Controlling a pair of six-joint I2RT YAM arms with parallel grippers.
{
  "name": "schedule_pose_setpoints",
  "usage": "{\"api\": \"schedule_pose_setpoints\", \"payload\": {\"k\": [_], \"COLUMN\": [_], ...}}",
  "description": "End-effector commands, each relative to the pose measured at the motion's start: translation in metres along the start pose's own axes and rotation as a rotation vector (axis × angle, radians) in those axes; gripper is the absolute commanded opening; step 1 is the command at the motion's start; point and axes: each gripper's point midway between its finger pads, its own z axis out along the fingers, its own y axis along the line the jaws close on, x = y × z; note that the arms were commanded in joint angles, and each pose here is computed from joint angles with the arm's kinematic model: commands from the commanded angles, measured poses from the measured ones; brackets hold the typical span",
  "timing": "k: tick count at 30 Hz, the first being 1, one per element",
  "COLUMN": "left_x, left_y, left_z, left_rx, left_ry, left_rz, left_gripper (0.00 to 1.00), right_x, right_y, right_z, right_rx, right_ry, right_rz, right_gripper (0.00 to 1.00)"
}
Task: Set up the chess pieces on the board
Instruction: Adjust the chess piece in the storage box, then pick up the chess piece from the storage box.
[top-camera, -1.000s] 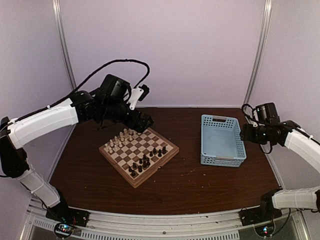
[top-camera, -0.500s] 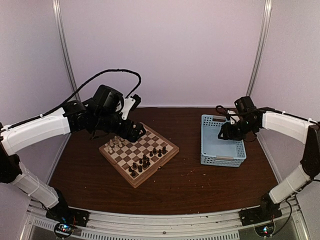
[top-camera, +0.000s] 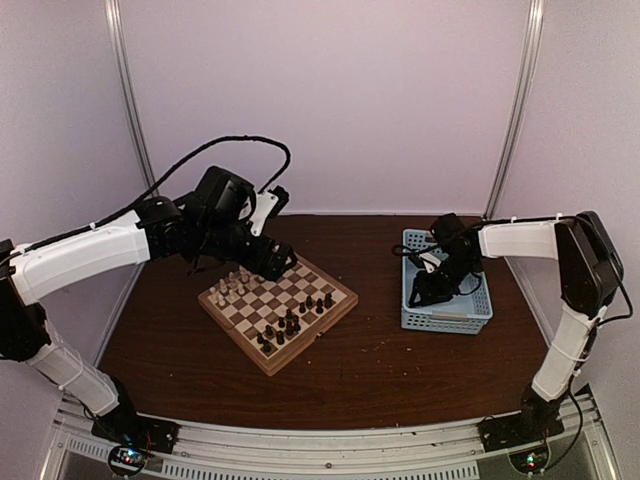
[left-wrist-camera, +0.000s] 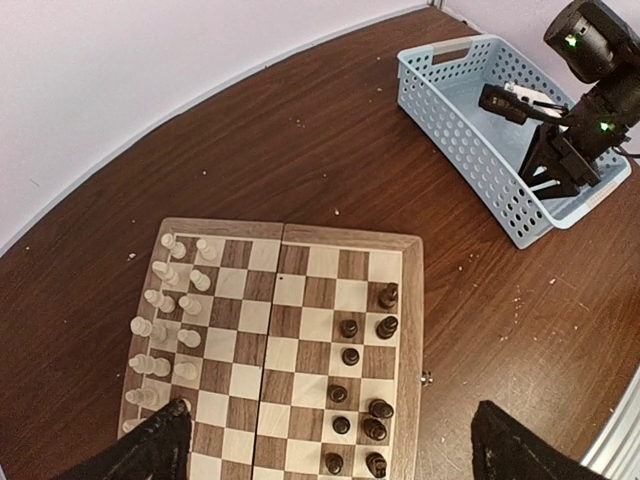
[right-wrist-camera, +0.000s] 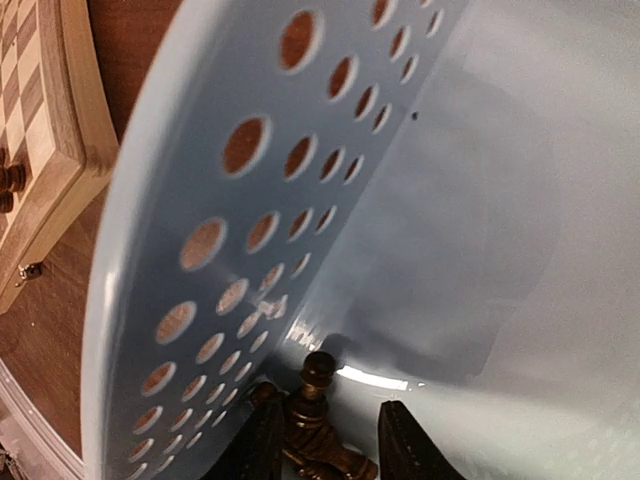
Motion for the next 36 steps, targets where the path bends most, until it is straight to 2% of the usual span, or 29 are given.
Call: {"api": "schedule_pose_setpoints", "payload": {"k": [1,6,11,15,20,23,32,36], "left_x": [-0.011,-0.008,-0.003,0.002,0.012,0.016,0.013,0.015], "left_y": [-0.001,0.006,0.006,0.007,0.011,0.013,0.012,0.011], "left_z": [-0.003,-0.008,-0.011,-0.016,-0.023,-0.028,-0.038,-0.037], "left_rx": [0.000,-0.032,-0.027,-0.026,-0.041,-0.043,-0.030,-0.027], "left_ry": [-0.047,-0.056,-0.042,-0.036,-0.031,-0.036,-0.073,-0.059], "left_rz": [0.000,0.000,-0.007,-0.022,-0.032,-0.049,-0.063,-0.044], "left_gripper": [0.98,0.98,0.98,0.98,0.98,0.98,0.98,0.98], "right_x": [0.005,0.014,0.020,0.010,-0.006,-0.018,-0.030,-0.023], "right_y": [0.008,0.005,-0.006,-0.009,-0.016,-0.018,0.002,-0.003], "right_z": [0.003,0.014,0.023,0.008,-0.021,-0.040,-0.071,-0.068], "right_rx": [0.016,0.024,0.118,0.181,0.265,0.306,0.238,0.259], "right_ry": [0.028,0.086,0.123,0.027,-0.094,-0.170,-0.288,-0.258], "right_rz": [-0.063,-0.084,-0.087,-0.072,-0.059,-0.044,-0.048,-0.048], "right_gripper": [0.36,0.35,0.23,0.11,0.06,0.07,0.11,0.24]}}
